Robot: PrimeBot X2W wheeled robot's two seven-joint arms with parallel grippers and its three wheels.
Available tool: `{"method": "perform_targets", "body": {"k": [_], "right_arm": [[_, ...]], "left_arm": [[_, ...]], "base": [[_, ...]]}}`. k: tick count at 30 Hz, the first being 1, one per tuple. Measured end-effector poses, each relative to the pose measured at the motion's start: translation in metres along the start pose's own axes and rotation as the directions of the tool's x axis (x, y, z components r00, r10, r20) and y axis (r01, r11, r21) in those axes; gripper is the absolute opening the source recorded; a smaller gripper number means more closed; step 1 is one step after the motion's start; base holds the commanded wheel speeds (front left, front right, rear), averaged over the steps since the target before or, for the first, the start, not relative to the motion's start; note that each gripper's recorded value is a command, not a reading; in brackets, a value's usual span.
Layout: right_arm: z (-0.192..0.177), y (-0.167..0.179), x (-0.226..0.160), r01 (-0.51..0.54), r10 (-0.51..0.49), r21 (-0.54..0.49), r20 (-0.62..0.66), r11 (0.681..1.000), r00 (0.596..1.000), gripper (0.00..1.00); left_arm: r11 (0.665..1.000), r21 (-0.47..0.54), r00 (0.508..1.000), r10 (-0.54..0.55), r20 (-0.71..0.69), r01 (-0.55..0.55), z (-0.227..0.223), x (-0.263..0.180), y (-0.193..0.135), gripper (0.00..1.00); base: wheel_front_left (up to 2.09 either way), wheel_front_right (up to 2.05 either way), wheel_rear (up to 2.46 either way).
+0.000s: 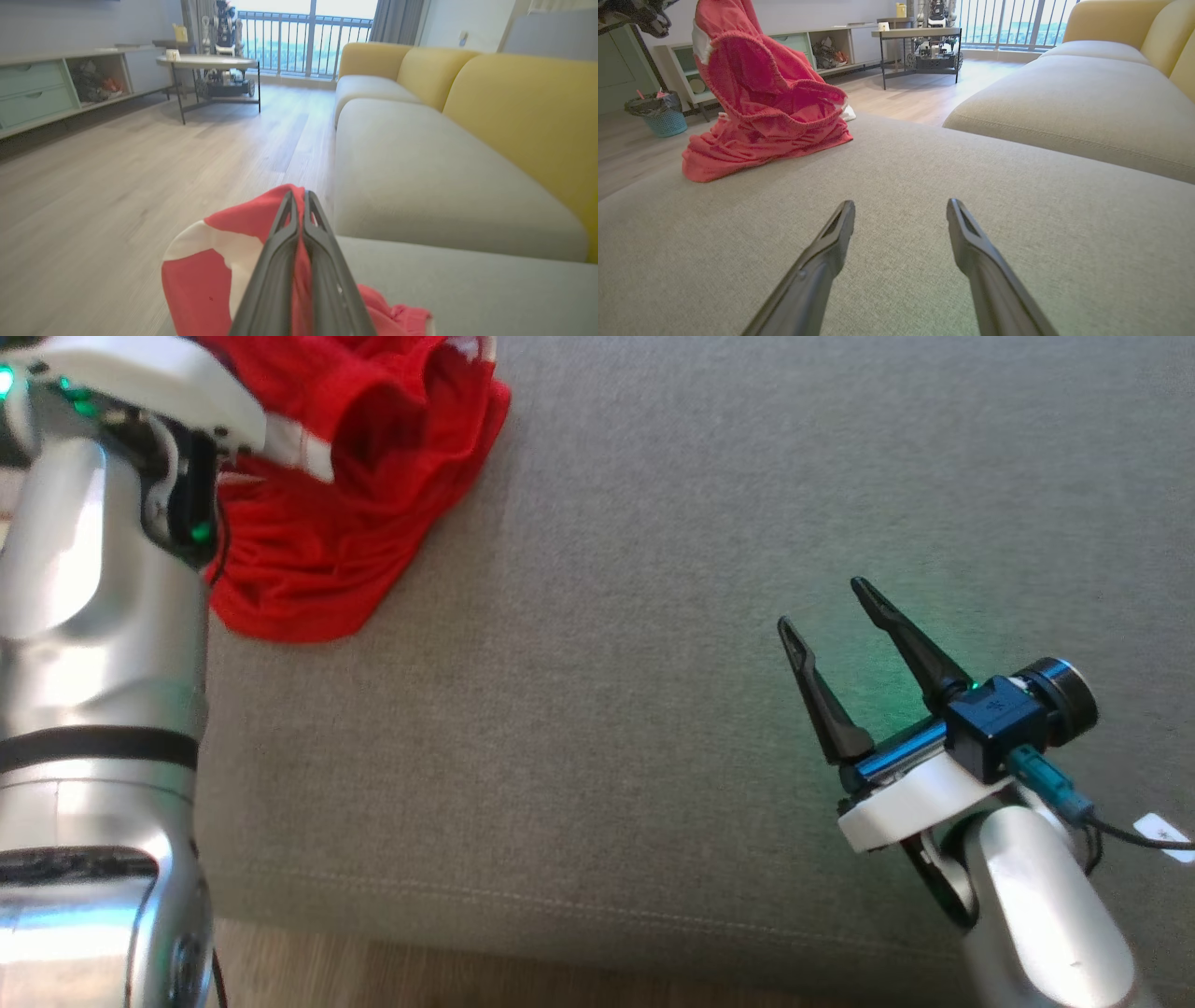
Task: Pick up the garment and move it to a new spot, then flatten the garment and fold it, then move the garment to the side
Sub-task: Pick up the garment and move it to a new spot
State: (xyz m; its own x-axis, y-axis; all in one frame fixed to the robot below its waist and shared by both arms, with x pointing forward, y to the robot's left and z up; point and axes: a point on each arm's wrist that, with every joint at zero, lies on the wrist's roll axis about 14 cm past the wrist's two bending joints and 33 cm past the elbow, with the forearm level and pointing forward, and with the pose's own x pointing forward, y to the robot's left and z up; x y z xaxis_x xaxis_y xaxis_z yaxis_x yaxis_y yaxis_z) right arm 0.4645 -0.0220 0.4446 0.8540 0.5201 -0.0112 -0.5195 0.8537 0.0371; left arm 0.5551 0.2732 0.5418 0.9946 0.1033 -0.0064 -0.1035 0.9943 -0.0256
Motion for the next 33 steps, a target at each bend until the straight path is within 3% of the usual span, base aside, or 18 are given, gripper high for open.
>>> {"method": "perform_targets", "body": {"k": [5,8,15,20,24,33], "right_arm": [[0.02,-0.002,-0.011,0.032,-0.032,0.001,0.037,0.999,0.999,1.0],[0.03,-0.008,-0.022,0.065,-0.065,-0.006,0.054,0.998,0.996,1.0],[0.066,-0.038,-0.049,0.178,-0.173,-0.023,0.142,0.984,0.975,1.0],[0.089,-0.065,-0.077,0.279,-0.274,0.001,0.2,0.96,0.941,1.0],[0.1,-0.087,-0.104,0.364,-0.357,0.011,0.222,0.931,0.907,1.0],[0.114,-0.129,-0.169,0.549,-0.537,0.023,0.24,0.836,0.808,1.0]], "left_arm": [[0.995,-0.014,0.977,-0.095,0.192,0.099,0.063,0.001,-0.037,0.0],[0.985,-0.01,0.957,-0.166,0.237,0.174,0.081,-0.003,-0.066,0.0],[0.924,0.019,0.871,-0.366,0.328,0.382,0.125,-0.016,-0.15,0.0],[0.843,0.019,0.773,-0.501,0.388,0.537,0.156,-0.03,-0.215,0.0],[0.763,0.016,0.703,-0.604,0.375,0.646,0.155,-0.043,-0.264,0.0],[0.538,-0.029,0.517,-0.793,0.323,0.843,0.137,-0.075,-0.369,0.0]], "base": [[0.0,0.0,0.0],[0.0,0.0,0.0],[0.0,0.0,0.0],[0.0,0.0,0.0],[0.0,0.0,0.0],[0.0,0.0,0.0]]}}
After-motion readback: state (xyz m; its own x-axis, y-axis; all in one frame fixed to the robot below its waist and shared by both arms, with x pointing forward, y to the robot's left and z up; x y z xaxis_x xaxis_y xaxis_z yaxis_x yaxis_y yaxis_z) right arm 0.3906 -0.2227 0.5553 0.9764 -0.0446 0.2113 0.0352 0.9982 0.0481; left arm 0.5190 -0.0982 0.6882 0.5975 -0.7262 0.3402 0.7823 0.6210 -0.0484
